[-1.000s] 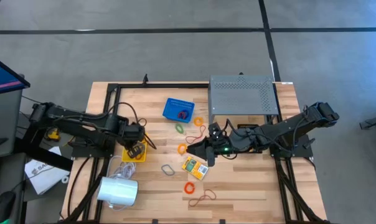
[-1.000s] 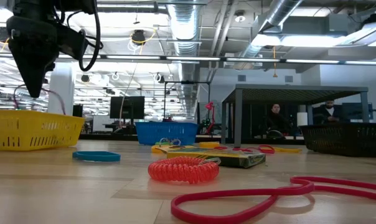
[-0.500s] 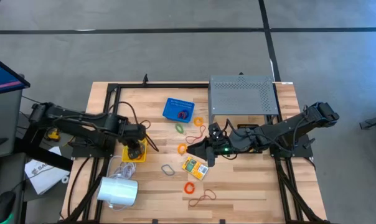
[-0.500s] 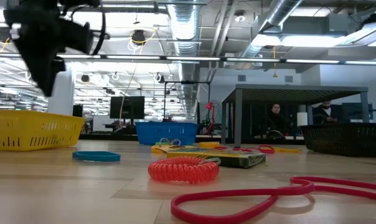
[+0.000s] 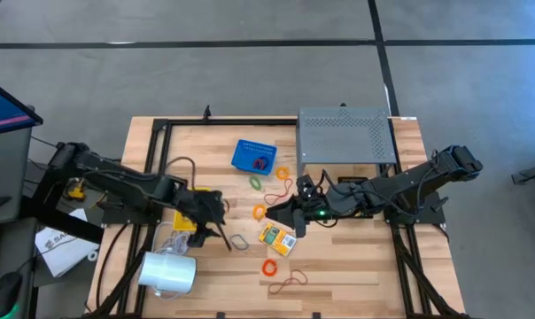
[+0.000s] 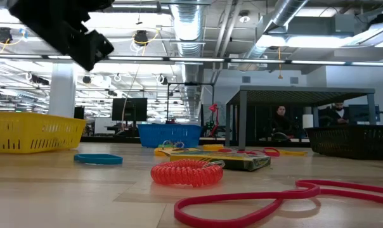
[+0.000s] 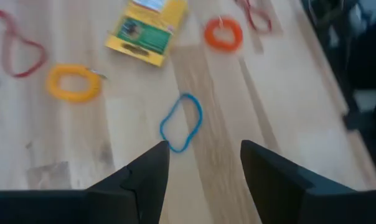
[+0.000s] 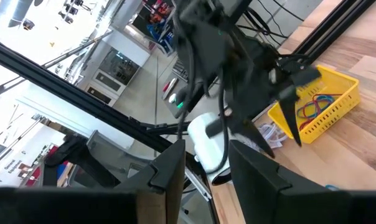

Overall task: Pick & Place Office Desk Supplies
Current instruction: Put the blue rubber band into the yellow bin

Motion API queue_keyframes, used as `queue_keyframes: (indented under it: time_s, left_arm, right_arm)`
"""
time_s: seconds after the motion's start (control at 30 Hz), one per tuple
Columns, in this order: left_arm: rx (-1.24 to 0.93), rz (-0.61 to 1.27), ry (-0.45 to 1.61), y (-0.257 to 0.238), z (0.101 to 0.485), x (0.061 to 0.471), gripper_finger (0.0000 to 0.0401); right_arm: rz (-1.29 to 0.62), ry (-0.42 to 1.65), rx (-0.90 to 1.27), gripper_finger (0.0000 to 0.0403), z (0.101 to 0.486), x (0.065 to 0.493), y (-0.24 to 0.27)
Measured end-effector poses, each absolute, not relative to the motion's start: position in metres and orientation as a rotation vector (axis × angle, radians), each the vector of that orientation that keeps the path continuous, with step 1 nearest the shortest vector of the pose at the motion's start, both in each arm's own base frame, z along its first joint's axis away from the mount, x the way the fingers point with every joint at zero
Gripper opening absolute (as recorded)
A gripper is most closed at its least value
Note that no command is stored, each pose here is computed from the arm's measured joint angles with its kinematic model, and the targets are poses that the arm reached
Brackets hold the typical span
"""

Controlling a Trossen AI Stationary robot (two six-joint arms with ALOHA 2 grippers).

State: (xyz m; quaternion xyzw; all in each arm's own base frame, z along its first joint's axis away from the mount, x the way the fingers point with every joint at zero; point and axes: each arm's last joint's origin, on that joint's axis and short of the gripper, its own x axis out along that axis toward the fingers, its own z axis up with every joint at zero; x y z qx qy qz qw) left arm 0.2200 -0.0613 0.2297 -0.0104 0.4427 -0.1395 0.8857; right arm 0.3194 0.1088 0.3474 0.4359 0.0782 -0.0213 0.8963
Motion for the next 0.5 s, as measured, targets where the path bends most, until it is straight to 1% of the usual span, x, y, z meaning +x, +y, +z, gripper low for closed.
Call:
queue_keyframes:
  time_s: [0.23, 0.37, 0.5]
  left_arm:
    - [0.091, -0.391, 1.036, -0.072, 0.196, 0.237, 0.0192]
    - [0.156, -0.440, 1.063, -0.082, 0.176, 0.248, 0.0190]
    - [0.181, -0.450, 1.069, -0.093, 0.159, 0.257, 0.0187]
  right_arm:
    - [-0.044, 0.161, 0.904, 0.0120, 0.347, 0.319, 0.109]
    - [-0.045, 0.162, 0.909, 0.0120, 0.347, 0.319, 0.109]
    - [-0.042, 0.165, 0.910, 0.0120, 0.347, 0.319, 0.110]
